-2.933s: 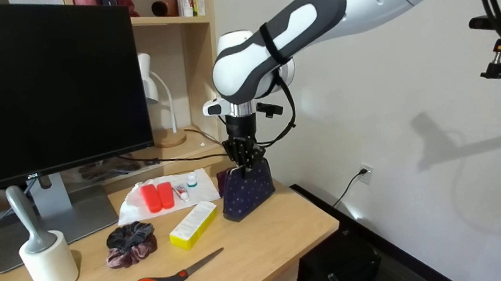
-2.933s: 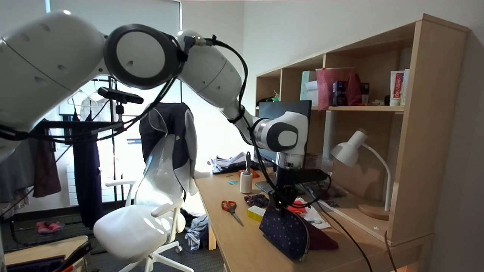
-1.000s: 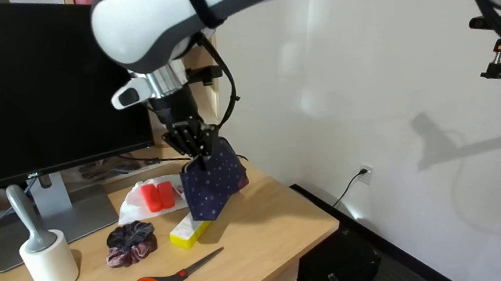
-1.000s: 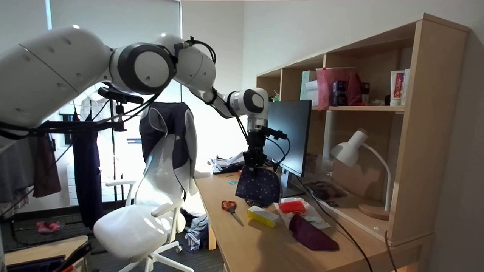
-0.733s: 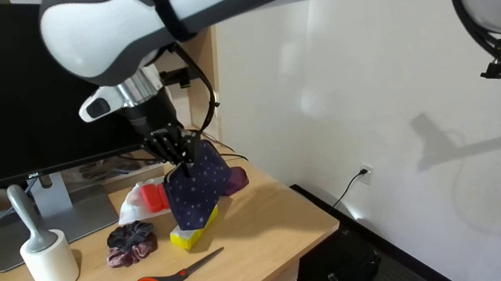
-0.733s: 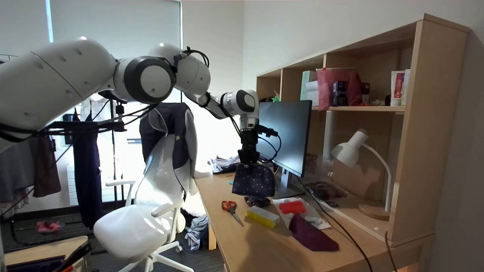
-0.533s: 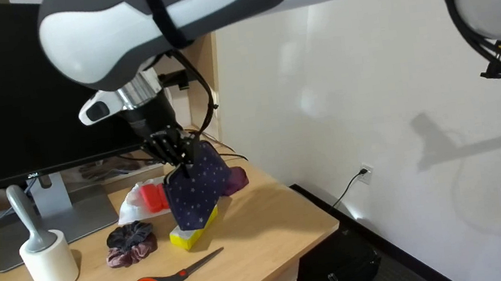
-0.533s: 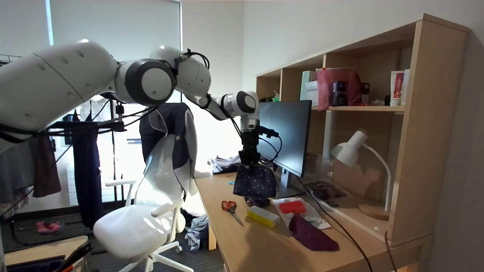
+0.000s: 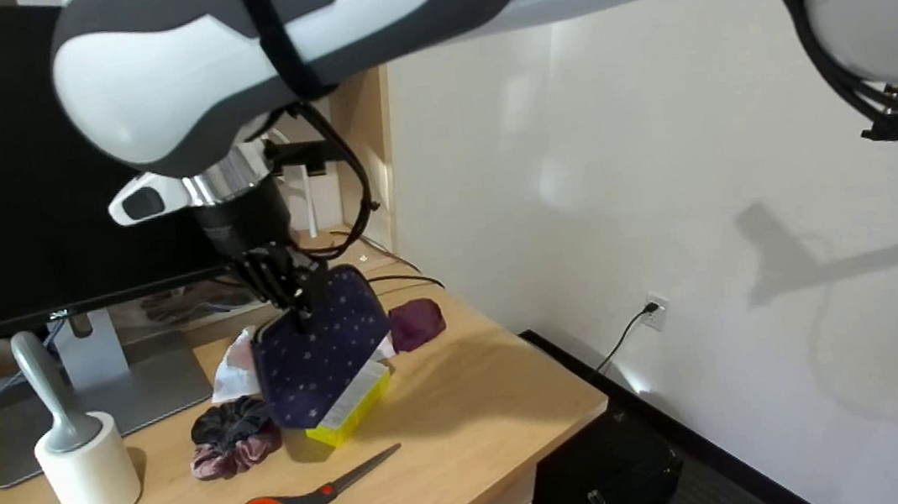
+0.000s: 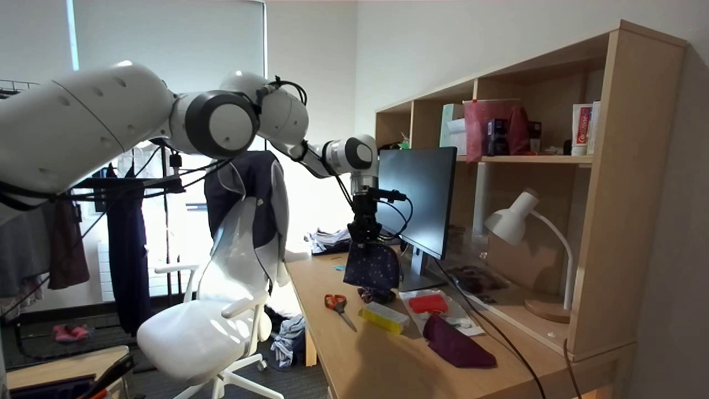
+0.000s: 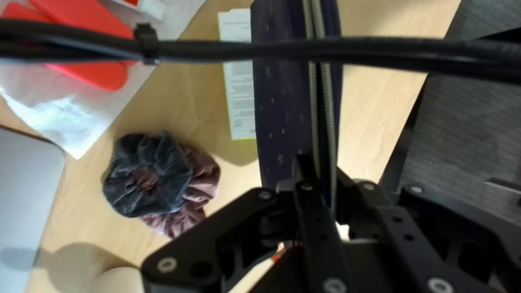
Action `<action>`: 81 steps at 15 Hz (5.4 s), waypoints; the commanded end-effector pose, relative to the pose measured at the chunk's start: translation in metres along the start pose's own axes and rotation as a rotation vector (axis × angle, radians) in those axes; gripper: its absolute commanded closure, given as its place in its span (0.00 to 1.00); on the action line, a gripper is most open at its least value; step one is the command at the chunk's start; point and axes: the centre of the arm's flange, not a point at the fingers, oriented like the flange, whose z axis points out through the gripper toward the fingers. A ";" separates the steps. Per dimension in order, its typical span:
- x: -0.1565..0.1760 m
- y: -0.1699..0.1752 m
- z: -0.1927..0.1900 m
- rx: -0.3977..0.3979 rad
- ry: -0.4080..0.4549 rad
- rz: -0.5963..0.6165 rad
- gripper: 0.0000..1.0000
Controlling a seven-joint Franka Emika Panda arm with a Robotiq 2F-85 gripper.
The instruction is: Move the dark blue bag to the left side of the desk
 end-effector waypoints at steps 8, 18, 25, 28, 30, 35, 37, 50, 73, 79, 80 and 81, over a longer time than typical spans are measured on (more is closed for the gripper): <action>0.054 0.016 -0.004 -0.146 0.047 0.130 0.91; 0.109 0.045 0.022 -0.187 0.039 0.108 0.91; 0.168 0.059 0.018 -0.233 -0.010 -0.007 0.91; 0.186 0.066 0.021 -0.215 -0.023 -0.115 0.91; 0.194 0.070 0.027 -0.197 -0.028 -0.194 0.91; 0.201 0.070 0.036 -0.157 -0.037 -0.438 0.91; 0.203 0.068 0.039 -0.160 -0.030 -0.525 0.91; 0.196 0.044 0.030 -0.209 -0.108 -0.368 0.12; 0.170 -0.004 -0.013 -0.142 -0.095 0.367 0.00; 0.169 -0.011 -0.024 -0.172 -0.082 0.368 0.00; 0.166 -0.022 -0.030 -0.196 -0.076 0.388 0.00; 0.163 -0.046 -0.050 -0.233 -0.061 0.429 0.00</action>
